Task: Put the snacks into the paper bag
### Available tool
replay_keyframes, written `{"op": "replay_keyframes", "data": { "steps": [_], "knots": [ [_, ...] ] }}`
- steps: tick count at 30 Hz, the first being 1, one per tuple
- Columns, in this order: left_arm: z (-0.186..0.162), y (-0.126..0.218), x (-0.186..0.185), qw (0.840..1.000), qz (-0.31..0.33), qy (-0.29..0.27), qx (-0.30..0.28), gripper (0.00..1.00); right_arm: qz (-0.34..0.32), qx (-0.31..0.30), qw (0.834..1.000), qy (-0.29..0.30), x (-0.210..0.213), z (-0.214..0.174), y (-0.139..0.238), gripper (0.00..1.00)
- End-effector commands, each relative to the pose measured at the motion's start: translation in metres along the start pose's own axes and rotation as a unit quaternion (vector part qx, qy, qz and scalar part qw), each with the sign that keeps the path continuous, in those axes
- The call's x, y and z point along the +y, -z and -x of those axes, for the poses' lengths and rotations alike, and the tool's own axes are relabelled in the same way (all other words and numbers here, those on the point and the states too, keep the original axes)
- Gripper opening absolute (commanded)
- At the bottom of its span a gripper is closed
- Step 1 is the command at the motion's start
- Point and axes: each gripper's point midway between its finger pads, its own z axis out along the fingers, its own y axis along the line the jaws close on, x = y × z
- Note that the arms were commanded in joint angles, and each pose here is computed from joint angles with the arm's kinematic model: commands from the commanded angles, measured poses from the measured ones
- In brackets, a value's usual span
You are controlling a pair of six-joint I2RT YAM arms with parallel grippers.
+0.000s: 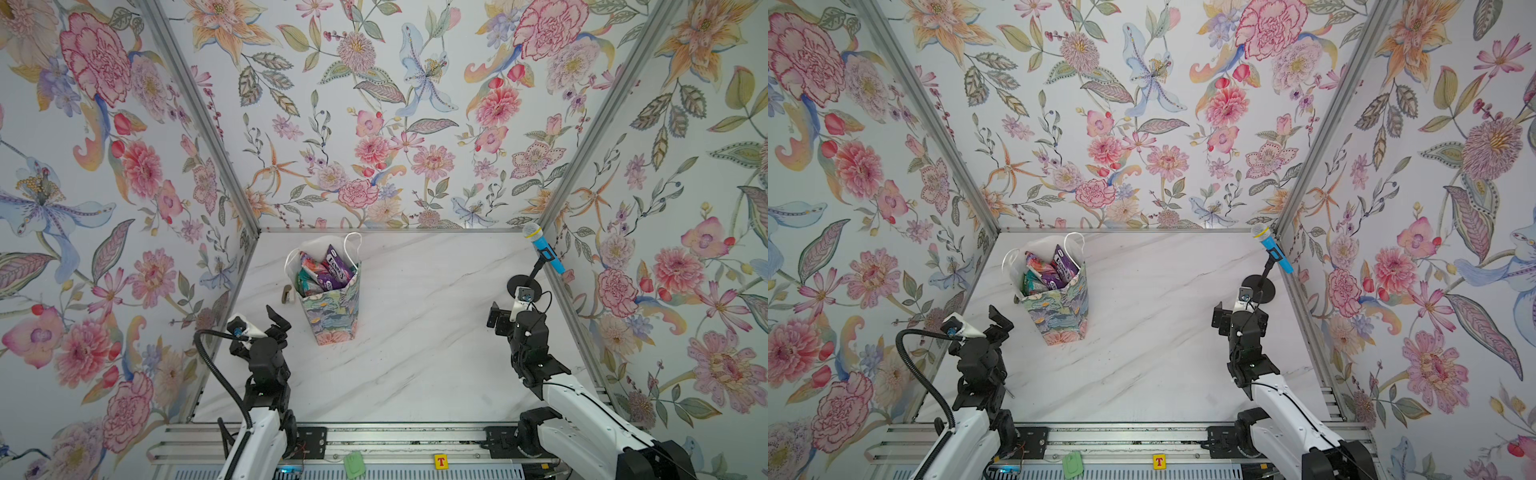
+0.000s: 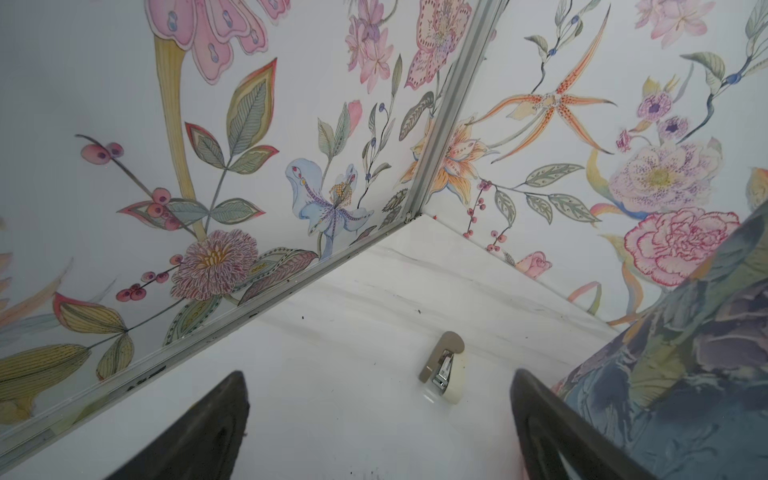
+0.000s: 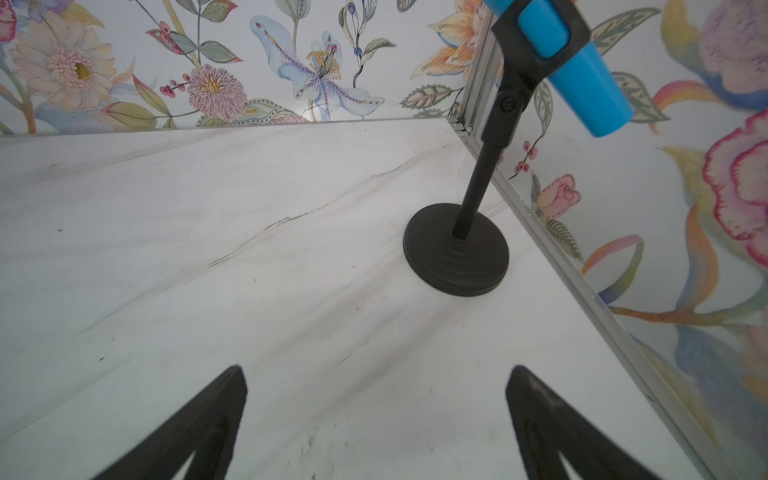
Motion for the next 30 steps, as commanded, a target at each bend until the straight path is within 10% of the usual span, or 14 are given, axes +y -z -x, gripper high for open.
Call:
{"op": "replay_keyframes", "data": {
  "steps": [1, 10, 30],
  "knots": [
    [0.014, -0.004, -0.011, 0.998, -0.023, -0.035, -0.040, 0.99, -0.023, -0.055, 0.998, 0.021, -0.004, 0.018, -0.010, 0.99],
    [-0.015, -0.023, -0.021, 0.991, -0.039, -0.130, -0.018, 0.99, 0.002, -0.082, 0.992, 0.094, 0.023, 0.006, -0.052, 0.99],
    [-0.028, -0.031, -0.064, 0.974, -0.128, -0.173, -0.072, 0.99, 0.007, -0.086, 0.996, 0.025, 0.000, -0.011, -0.058, 0.99]
  ]
}}
